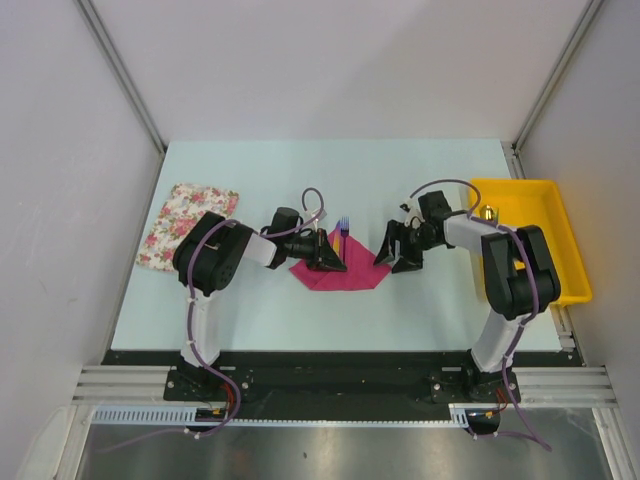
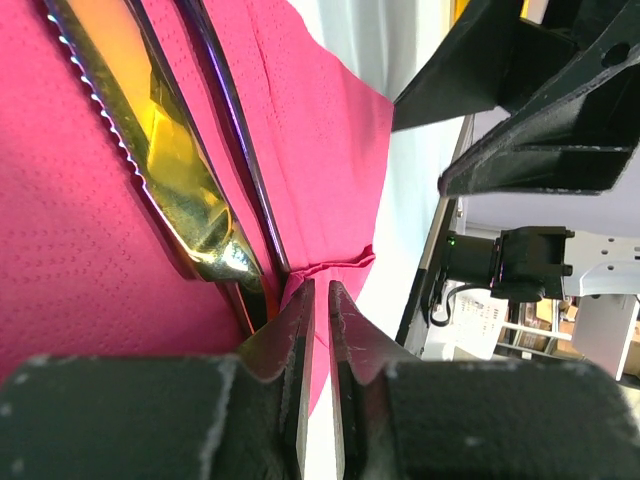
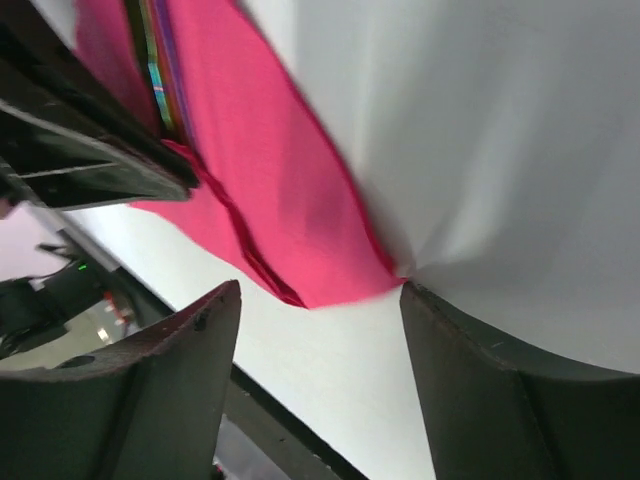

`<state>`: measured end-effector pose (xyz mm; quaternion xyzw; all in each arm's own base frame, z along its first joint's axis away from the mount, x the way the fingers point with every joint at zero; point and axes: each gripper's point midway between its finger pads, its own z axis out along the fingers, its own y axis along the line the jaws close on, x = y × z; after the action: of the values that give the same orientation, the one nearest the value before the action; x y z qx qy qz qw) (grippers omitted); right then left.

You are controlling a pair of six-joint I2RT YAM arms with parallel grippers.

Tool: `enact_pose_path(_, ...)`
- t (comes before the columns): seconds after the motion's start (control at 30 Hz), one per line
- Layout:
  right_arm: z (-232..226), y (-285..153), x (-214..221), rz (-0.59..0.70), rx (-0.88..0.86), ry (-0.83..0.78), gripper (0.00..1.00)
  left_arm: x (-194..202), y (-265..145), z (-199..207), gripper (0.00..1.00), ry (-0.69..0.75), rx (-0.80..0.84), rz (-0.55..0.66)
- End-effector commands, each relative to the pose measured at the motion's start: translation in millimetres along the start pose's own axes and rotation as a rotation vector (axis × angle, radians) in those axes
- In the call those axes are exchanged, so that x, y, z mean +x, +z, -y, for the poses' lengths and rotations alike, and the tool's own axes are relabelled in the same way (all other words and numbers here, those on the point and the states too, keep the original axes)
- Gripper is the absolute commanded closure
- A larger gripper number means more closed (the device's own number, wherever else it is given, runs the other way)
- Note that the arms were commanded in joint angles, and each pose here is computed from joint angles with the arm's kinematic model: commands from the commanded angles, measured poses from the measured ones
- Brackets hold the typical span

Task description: Place the utensils on the paper napkin and roll it up

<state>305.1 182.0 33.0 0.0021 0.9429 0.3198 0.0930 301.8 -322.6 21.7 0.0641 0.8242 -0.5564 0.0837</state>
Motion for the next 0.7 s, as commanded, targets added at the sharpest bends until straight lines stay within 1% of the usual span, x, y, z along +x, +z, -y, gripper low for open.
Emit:
enact_pose_path(0.0, -7.4, 30.5, 9.4, -0.062, -0.093, 0.030, 0.31, -6.2, -0.2, -1.5, 0.85, 0.043, -0.004, 0.013)
enact_pose_path(0.13, -31.1, 33.4, 4.9, -0.066, -0.223, 0.050, 0.39, -6.5, -1.6, -1.3, 0.85, 0.045, -0.005, 0.013)
enact_pose_path(0.2, -41.5, 29.2, 3.1, -0.065, -0.273, 0.069, 0.41, -7.3, -2.4, -1.2, 0.85, 0.050, -0.007, 0.015)
enact_pose_path(0.23, -51.5, 24.8, 2.8, -0.065, -0.325, 0.057, 0.43, -7.3, -2.9, -1.9, 0.85, 0.050, -0.008, 0.016)
enact_pose_path(0.33, -65.1, 19.7, 6.7, -0.081, -0.374, 0.064, 0.45, -7.9, -2.6, -1.7, 0.85, 0.051, -0.007, 0.017)
enact_pose_path(0.4, -70.7, 19.4, 11.1, -0.091, -0.369, 0.047, 0.45, -8.8, -2.8, -0.2, 0.85, 0.053, -0.004, 0.020)
enact_pose_path(0.47, -71.0, 20.6, 18.2, -0.115, -0.357, 0.059, 0.49, -10.0, -3.2, 0.1, 0.85, 0.053, -0.003, 0.022)
enact_pose_path(0.5, -71.3, 20.5, 18.8, -0.116, -0.355, 0.057, 0.52, -10.9, -3.0, 0.1, 0.85, 0.053, -0.005, 0.025)
enact_pose_path(0.57, -72.8, 21.5, 20.1, -0.115, -0.347, 0.053, 0.56, -10.9, -3.0, 0.4, 0.85, 0.055, -0.003, 0.025)
enact_pose_path(0.6, -73.0, 22.5, 19.8, -0.114, -0.342, 0.051, 0.61, -10.2, -3.1, -0.1, 0.85, 0.053, -0.004, 0.023)
enact_pose_path(0.67, -69.5, 25.7, 15.1, -0.098, -0.299, 0.036, 0.63, -10.5, -2.9, -0.2, 0.85, 0.051, -0.004, 0.023)
